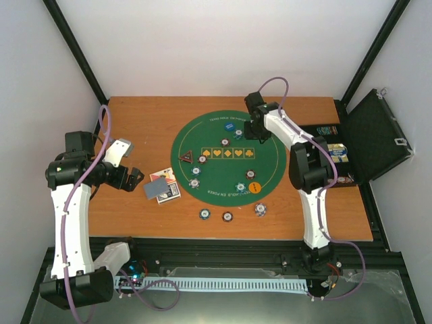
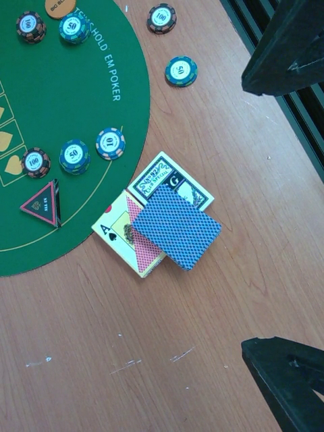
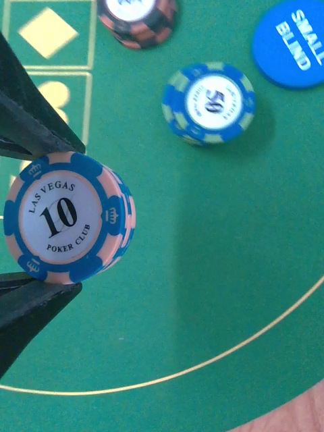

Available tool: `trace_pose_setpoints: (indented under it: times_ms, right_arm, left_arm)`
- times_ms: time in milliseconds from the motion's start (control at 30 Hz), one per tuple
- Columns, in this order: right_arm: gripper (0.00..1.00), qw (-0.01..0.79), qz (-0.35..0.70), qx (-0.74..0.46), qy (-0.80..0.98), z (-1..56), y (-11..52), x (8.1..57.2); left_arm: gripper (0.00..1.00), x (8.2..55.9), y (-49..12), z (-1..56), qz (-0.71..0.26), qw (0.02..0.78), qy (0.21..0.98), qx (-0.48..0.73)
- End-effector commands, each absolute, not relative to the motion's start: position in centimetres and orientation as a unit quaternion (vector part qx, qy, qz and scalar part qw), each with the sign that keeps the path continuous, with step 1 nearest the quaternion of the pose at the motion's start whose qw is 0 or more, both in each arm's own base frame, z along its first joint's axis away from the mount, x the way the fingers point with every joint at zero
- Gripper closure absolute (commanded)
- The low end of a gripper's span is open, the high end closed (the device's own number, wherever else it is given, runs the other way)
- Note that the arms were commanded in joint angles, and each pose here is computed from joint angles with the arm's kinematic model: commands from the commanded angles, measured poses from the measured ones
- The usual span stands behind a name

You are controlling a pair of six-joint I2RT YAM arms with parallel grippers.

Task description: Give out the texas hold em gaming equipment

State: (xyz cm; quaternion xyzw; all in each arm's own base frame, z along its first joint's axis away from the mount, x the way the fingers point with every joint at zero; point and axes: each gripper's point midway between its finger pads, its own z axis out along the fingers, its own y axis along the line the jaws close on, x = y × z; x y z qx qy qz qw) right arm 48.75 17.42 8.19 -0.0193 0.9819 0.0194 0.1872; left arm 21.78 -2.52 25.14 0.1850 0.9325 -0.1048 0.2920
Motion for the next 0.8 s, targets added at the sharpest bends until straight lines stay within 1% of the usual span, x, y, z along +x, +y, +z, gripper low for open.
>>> trace_pose_setpoints:
  times_ms: [0, 200, 233, 467, 700, 767]
  right_arm:
    - [0.73, 0.174, 0.021, -0.021, 0.984, 7.2, 17.0, 50.4]
    - [0.73, 0.166, 0.019, -0.015, 0.986, 4.4, 16.9, 52.6]
    - [0.73, 0.175, 0.022, -0.014, 0.984, 4.8, 17.2, 53.5]
    - [0.73, 0.179, 0.040, 0.000, 0.983, 2.9, 17.8, 55.7]
    - [0.72, 0.168, 0.035, 0.006, 0.985, 1.3, 17.5, 55.9]
    - [0.67, 0.163, 0.037, 0.004, 0.986, 1.0, 17.5, 55.7]
  left_arm:
    - [0.00, 21.6, -2.4, 25.6, -0.100, 0.297, 0.931, 0.187]
    - [0.00, 21.9, -2.3, 25.3, -0.099, 0.293, 0.932, 0.187]
    - [0.00, 21.9, -2.3, 25.3, -0.099, 0.292, 0.933, 0.188]
    - [0.00, 22.4, -2.1, 25.1, -0.097, 0.288, 0.934, 0.187]
    - [0.00, 22.8, -2.1, 25.4, -0.099, 0.290, 0.933, 0.187]
    - [0.00, 22.7, -2.1, 25.4, -0.100, 0.290, 0.933, 0.187]
